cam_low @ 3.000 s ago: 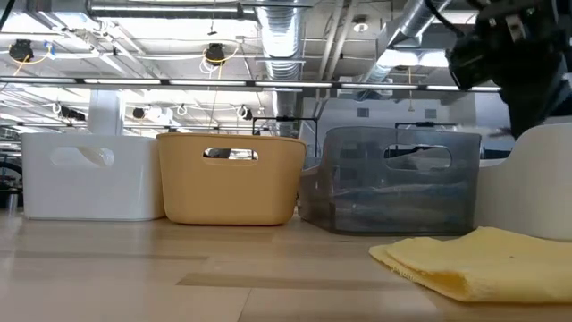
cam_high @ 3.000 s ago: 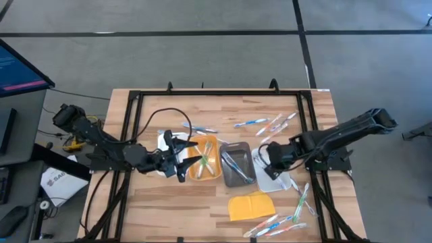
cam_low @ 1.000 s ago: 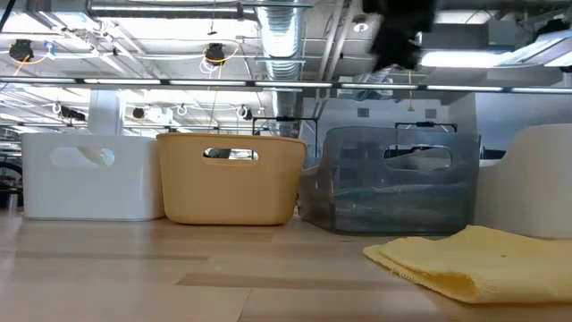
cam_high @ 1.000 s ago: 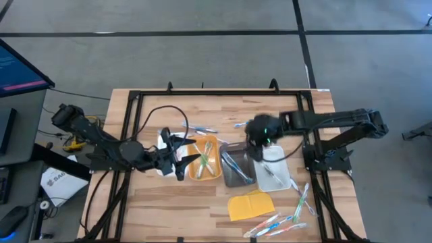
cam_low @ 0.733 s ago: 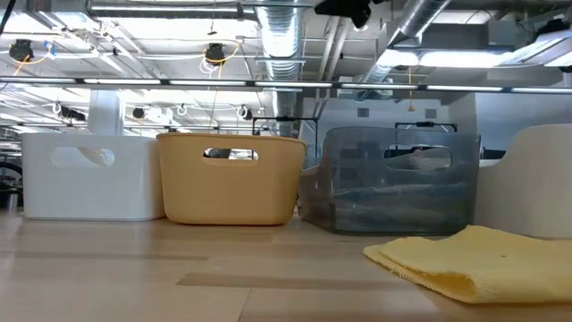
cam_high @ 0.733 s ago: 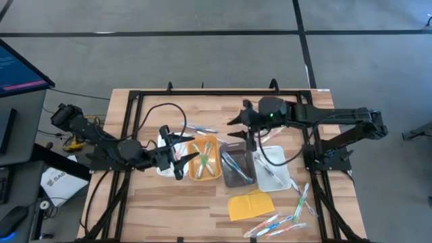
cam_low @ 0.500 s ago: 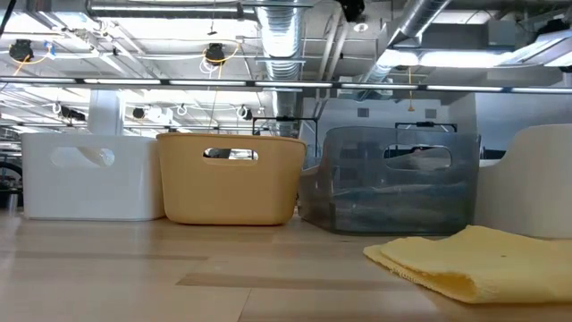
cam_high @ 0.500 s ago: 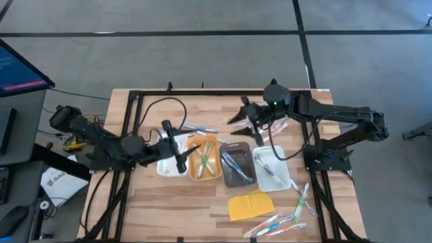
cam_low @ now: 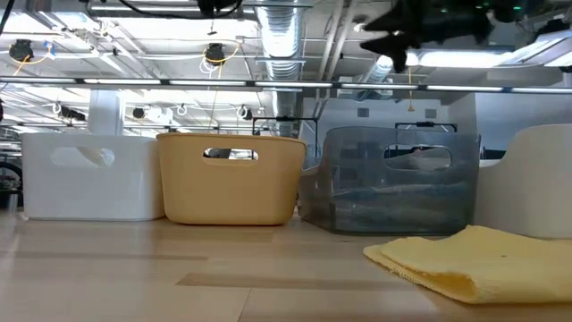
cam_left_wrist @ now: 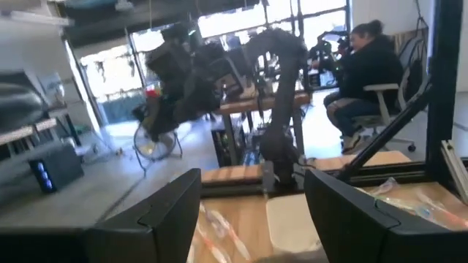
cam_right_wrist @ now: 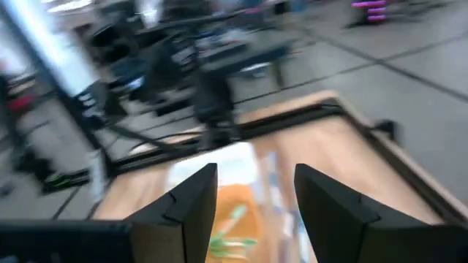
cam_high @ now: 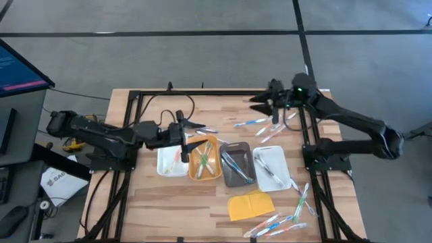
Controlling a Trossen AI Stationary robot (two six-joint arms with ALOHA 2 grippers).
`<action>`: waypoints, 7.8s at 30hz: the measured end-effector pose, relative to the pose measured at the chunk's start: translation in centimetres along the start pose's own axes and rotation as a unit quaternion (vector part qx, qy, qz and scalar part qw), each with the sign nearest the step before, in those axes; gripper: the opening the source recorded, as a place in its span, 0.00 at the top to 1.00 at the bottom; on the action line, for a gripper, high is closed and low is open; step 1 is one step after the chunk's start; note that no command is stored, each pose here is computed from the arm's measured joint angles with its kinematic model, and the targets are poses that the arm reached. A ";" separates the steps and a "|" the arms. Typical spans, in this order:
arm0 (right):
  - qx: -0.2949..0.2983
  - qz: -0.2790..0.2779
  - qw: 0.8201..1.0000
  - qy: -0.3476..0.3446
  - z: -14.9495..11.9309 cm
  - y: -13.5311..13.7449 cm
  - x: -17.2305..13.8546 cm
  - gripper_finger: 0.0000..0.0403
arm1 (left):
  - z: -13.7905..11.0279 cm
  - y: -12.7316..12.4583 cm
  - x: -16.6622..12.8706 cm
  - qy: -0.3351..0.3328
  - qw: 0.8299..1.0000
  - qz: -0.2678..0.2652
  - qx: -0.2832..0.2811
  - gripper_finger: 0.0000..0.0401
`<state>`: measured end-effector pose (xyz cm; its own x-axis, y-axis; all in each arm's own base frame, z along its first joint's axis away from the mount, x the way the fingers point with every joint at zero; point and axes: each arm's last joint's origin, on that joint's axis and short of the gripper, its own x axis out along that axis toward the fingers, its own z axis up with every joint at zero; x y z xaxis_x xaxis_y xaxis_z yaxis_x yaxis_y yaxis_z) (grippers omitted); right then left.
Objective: Pick & Place Toothbrushes
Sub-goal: Put the blue toothbrush into the black bin
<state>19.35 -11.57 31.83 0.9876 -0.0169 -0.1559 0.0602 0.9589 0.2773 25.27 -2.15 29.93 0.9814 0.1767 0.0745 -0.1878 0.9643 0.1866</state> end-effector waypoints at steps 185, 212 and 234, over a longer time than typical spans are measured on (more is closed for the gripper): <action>0.178 -0.315 0.846 0.391 -13.2 14.1 12.8 0.98 | -0.1 -0.5 -0.1 0.000 0.999 -0.039 -0.016 0.41; 0.163 -0.270 0.869 0.383 -13.0 14.3 13.4 0.79 | 0.0 -0.5 -0.1 -0.002 0.999 -0.039 -0.017 0.41; 0.190 -0.234 0.869 0.393 -13.0 14.7 13.7 0.78 | 0.0 -0.5 -0.1 -0.002 0.999 -0.039 -0.017 0.41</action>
<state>31.88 5.98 21.49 0.4474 -0.0375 -0.8936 0.6187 0.7344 0.2789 25.27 -2.63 29.81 0.9928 0.1004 0.0648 -0.1096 0.9812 0.1587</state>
